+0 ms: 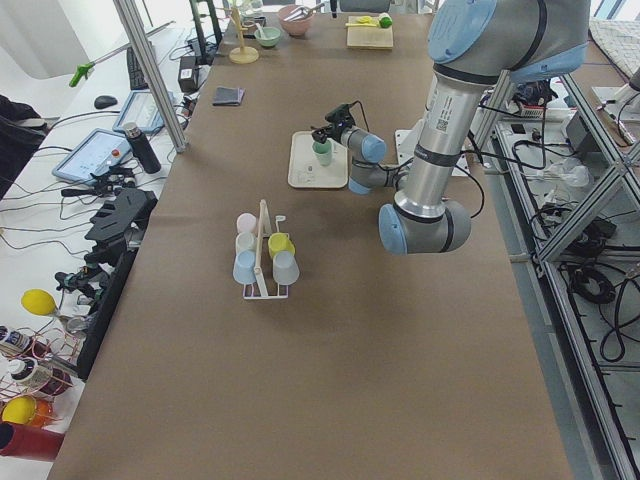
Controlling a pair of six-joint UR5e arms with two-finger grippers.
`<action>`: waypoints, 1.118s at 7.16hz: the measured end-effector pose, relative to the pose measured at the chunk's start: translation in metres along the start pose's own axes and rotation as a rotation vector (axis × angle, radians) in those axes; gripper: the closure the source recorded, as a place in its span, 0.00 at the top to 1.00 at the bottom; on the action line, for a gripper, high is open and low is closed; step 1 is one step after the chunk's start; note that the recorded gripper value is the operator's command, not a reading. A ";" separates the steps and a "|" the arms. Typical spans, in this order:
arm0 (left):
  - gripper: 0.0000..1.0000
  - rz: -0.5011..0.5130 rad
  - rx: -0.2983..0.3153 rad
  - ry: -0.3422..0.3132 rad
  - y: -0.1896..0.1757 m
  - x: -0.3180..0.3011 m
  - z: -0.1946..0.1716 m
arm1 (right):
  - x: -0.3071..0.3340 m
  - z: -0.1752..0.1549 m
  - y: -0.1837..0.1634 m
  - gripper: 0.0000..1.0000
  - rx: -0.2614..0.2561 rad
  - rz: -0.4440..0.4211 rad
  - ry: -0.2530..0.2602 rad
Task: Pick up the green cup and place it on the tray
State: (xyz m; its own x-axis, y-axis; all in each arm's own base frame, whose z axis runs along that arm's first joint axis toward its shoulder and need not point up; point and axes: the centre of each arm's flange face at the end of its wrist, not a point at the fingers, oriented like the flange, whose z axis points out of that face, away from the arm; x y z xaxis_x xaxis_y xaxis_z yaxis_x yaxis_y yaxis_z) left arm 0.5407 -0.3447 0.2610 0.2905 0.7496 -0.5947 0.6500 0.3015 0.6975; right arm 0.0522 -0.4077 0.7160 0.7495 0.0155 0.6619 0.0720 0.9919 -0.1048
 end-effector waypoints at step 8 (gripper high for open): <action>0.98 0.141 -0.272 -0.188 -0.169 0.013 0.014 | 0.000 0.000 0.000 1.00 0.000 -0.001 0.000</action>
State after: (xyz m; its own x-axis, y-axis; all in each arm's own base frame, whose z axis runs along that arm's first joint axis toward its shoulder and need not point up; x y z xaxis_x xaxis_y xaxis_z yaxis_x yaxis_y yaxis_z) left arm 0.4445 -0.3941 0.1297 0.5045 0.6815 -0.5302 0.3908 0.3674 0.8440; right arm 0.0520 -0.4078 0.7160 0.7495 0.0149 0.6619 0.0725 0.9919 -0.1044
